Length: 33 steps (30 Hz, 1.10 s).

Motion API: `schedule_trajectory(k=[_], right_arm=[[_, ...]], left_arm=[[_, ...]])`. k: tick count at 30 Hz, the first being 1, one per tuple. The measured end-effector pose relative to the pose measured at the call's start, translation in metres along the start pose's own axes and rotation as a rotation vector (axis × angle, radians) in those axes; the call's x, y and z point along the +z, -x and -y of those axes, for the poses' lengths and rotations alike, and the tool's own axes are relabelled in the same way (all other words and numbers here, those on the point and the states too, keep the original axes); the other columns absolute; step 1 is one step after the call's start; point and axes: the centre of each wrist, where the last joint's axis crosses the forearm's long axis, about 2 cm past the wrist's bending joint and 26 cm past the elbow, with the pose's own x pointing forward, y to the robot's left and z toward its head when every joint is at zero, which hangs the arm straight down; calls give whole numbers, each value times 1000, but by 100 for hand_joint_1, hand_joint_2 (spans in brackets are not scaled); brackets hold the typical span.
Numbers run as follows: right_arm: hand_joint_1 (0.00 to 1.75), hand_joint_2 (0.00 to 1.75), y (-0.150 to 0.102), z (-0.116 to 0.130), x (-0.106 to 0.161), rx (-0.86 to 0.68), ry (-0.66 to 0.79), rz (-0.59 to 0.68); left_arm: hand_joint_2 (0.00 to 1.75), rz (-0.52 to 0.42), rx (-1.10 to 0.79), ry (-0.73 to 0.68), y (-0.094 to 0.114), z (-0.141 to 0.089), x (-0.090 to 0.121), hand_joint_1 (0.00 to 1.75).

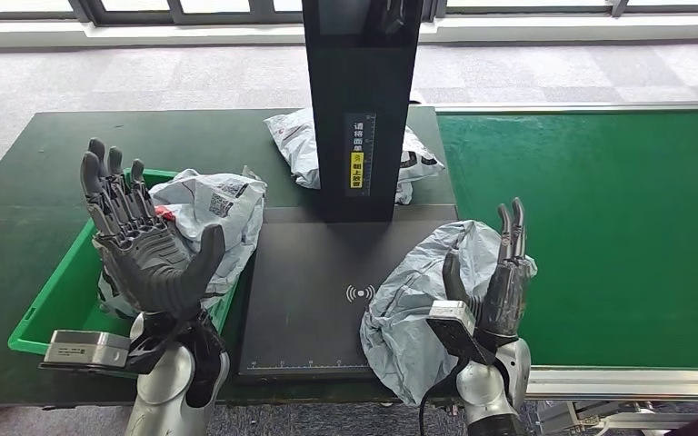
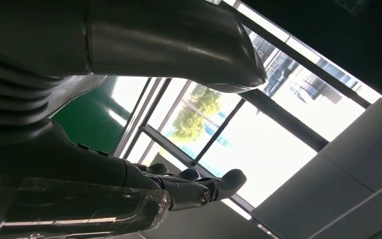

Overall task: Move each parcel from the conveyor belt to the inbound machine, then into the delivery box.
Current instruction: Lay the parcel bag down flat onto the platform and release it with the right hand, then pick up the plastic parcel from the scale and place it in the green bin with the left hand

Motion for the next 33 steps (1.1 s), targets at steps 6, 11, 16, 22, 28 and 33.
schedule_trajectory(k=[6, 11, 16, 22, 28, 33], right_arm=[[0, 0, 0, 0, 0, -1, -1, 0], [0, 175, 0, 0, 0, 0, 0, 0], [0, 175, -10, 51, -31, 175, 265, 105], [0, 175, -30, 135, -62, 375, 579, 235], [0, 175, -41, 163, -63, 438, 665, 280], [0, 175, -44, 172, -63, 459, 691, 293]], left_arm=[[175, -2, -4, 5, 1, 0, 1, 0], [175, -3, -5, 8, 1, 1, 1, 0], [175, -157, 55, 308, 15, 25, 13, 0], [175, -387, 117, 543, 55, 81, 50, 0], [175, -459, 106, 657, 66, 100, 65, 0], [175, -480, 99, 693, 69, 105, 69, 0]])
